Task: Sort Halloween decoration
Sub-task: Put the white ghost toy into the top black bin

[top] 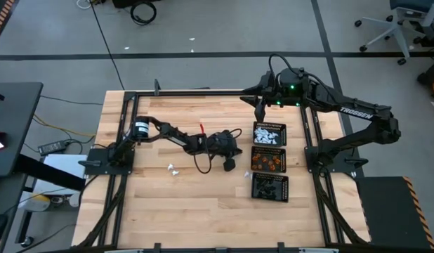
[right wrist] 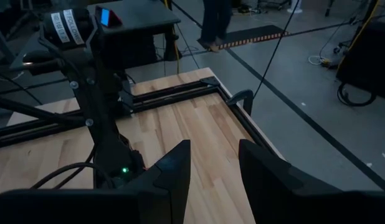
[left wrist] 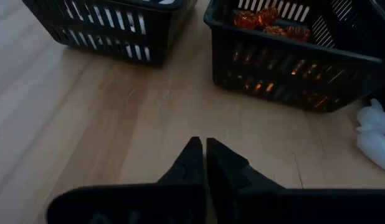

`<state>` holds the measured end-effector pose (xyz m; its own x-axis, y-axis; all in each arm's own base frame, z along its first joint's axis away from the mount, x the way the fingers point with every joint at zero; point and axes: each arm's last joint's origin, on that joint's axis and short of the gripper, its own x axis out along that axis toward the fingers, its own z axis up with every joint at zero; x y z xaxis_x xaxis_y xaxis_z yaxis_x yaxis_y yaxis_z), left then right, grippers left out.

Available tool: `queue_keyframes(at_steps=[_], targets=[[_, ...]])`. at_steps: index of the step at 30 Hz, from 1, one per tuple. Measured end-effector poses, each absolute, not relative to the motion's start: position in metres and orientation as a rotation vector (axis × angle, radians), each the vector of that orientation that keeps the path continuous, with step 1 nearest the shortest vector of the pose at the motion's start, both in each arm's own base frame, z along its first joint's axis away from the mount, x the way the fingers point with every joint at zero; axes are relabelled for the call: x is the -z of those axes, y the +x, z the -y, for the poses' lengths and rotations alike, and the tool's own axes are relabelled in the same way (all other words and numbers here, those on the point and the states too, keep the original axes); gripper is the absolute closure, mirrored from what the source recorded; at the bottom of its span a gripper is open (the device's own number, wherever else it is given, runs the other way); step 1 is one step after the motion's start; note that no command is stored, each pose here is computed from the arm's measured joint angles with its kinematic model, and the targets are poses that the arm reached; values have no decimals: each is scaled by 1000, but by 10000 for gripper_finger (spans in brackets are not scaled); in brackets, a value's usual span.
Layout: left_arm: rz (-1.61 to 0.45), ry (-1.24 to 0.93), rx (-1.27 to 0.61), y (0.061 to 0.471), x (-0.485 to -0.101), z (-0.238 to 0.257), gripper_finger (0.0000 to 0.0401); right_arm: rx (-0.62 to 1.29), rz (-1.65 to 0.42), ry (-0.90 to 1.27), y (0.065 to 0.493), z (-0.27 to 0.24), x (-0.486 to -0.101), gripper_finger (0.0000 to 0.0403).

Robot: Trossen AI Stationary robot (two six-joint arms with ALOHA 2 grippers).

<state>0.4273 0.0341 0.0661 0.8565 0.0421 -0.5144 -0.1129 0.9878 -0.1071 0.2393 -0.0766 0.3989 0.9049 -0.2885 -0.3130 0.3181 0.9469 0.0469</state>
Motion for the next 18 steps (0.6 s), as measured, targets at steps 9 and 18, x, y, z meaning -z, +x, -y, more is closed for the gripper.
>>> queue_keyframes(at_steps=[9,18], targets=[[-493,-209,-38,426,-79,-47,401,314,-308,98,239,77,-399,263],[-466,-217,-15,422,-106,-69,400,313,-309,98,239,77,-399,263]])
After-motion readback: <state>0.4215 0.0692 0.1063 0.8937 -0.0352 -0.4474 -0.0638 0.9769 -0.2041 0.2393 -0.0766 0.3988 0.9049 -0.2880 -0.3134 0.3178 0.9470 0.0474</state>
